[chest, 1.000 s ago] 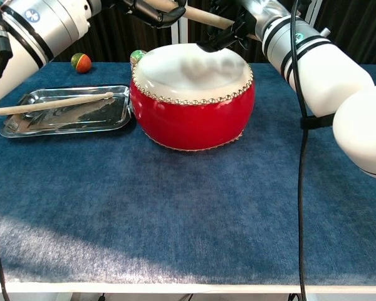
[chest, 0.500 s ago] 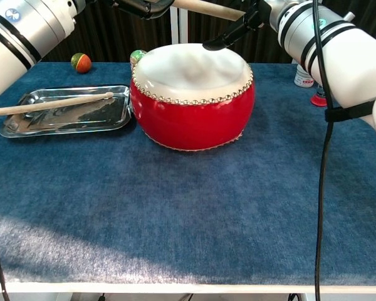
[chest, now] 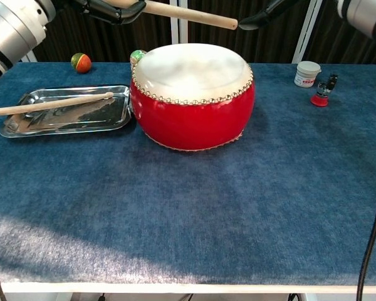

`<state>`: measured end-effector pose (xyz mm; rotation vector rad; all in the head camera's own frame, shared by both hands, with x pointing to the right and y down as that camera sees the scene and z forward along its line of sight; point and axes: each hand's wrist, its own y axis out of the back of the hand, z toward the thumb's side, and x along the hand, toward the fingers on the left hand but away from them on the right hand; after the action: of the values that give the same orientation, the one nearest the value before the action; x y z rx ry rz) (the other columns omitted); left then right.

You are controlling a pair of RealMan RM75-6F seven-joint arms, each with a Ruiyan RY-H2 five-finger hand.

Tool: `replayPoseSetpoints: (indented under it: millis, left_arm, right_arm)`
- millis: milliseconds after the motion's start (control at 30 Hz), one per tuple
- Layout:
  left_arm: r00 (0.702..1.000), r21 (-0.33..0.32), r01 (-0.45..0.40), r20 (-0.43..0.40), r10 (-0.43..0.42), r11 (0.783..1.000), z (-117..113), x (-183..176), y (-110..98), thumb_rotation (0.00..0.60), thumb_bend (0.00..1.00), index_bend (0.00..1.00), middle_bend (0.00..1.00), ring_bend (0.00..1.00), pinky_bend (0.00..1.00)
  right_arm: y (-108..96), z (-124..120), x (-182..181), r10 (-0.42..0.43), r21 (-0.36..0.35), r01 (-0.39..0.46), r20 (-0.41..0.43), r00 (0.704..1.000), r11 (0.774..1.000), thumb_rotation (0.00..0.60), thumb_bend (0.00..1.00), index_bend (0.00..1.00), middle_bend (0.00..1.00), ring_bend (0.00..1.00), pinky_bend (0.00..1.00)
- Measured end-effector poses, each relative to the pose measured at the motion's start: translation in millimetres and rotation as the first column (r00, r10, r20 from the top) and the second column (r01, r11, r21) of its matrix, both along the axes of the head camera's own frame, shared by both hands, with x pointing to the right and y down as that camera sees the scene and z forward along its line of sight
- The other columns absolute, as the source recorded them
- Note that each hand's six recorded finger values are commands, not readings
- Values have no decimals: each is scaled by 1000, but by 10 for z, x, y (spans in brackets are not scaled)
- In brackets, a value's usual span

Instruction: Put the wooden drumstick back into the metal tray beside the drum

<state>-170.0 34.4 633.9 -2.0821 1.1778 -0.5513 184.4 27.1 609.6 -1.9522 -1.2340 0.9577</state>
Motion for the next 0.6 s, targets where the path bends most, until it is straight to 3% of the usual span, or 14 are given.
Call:
replayPoseSetpoints:
  millis: [333, 600]
  left_arm:
    - [987, -124, 147, -48, -154, 981, 80, -872, -14, 600, 495, 709, 765, 715, 667]
    - [961, -228, 274, 21, -277, 934, 294, -1776, 83, 600, 510, 712, 766, 711, 661]
  right_arm:
    - [211, -338, 876, 124, 39, -125, 27, 992, 991, 600, 26, 0, 0, 0, 101]
    - [556, -472, 1630, 256, 42, -259, 64, 965, 965, 600, 26, 0, 5, 0, 101]
